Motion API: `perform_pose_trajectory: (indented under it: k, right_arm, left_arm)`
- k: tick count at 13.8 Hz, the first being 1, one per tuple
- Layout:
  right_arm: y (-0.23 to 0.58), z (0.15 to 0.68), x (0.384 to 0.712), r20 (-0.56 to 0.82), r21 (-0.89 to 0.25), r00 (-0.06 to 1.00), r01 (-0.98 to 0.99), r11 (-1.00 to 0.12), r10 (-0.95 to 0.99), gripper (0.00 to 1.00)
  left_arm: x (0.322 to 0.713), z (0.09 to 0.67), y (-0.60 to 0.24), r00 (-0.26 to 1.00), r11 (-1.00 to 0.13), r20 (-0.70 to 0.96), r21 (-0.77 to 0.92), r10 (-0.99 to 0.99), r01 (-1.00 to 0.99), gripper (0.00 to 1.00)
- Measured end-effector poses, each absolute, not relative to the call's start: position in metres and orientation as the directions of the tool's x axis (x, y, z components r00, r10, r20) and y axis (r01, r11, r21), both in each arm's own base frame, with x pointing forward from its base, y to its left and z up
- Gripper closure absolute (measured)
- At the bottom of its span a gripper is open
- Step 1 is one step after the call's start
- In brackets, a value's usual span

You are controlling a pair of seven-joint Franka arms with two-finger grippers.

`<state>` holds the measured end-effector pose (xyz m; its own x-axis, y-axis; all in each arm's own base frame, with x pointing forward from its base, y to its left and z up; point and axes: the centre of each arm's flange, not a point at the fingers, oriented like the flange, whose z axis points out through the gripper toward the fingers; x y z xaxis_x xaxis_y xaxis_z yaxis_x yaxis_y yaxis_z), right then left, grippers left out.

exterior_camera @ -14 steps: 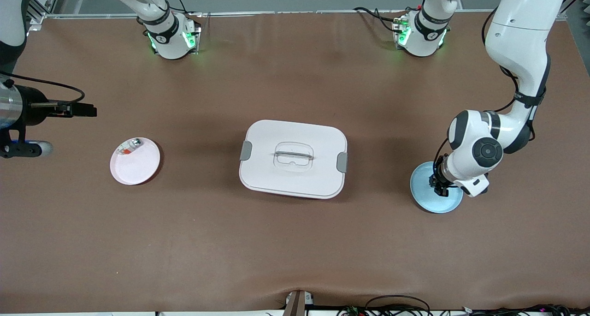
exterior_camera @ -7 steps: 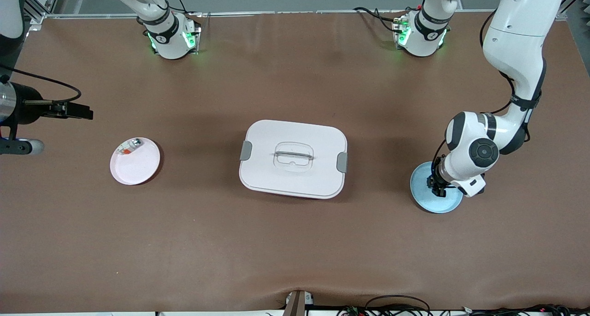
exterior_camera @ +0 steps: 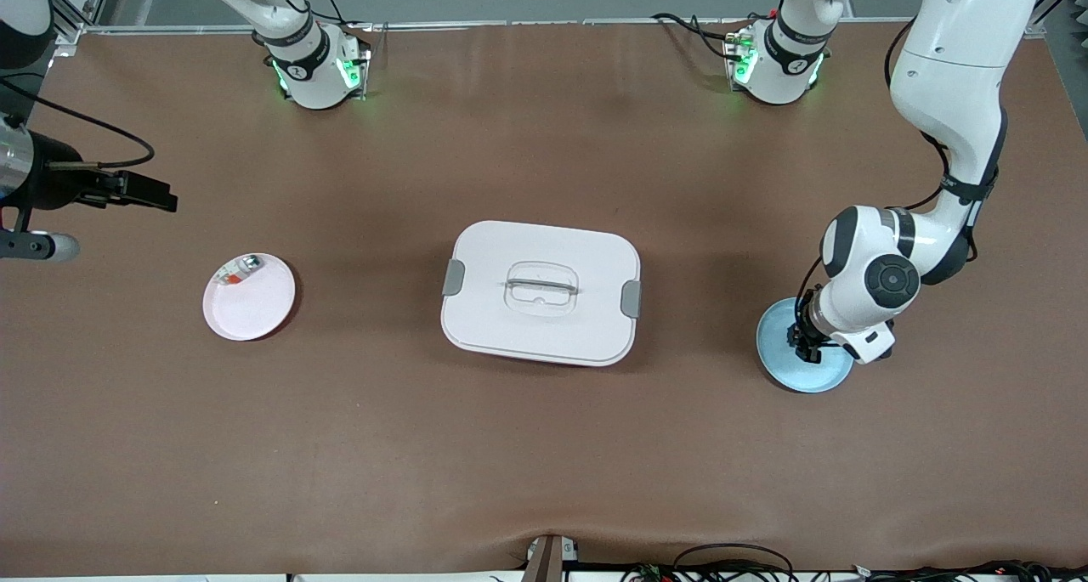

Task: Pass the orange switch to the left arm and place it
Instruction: 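Lower the switch onto the light-blue plate and open the left gripper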

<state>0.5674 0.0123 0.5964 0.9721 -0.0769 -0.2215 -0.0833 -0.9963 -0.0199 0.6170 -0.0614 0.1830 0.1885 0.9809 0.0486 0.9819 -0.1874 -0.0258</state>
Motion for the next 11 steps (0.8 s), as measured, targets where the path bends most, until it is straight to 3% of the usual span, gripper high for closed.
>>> perform_pose_trajectory:
  k: [7,9,11]
  right_arm:
    - [0.008,0.599,0.551,-0.177,-0.021,0.979,-0.105,-0.994,-0.099,0.0]
    - [0.006,0.599,0.549,-0.155,-0.02,0.981,-0.124,-0.992,-0.12,0.0]
    - [0.005,0.597,0.542,-0.134,-0.02,0.983,-0.133,-0.991,-0.13,0.0]
  left_arm:
    - [0.63,0.212,-0.063,0.187,-0.189,0.055,0.038,0.981,0.981,0.0]
    - [0.634,0.234,-0.064,0.22,-0.224,0.063,0.07,0.974,0.972,0.0]
    - [0.636,0.253,-0.066,0.326,-0.333,0.078,0.092,0.942,0.939,0.0]
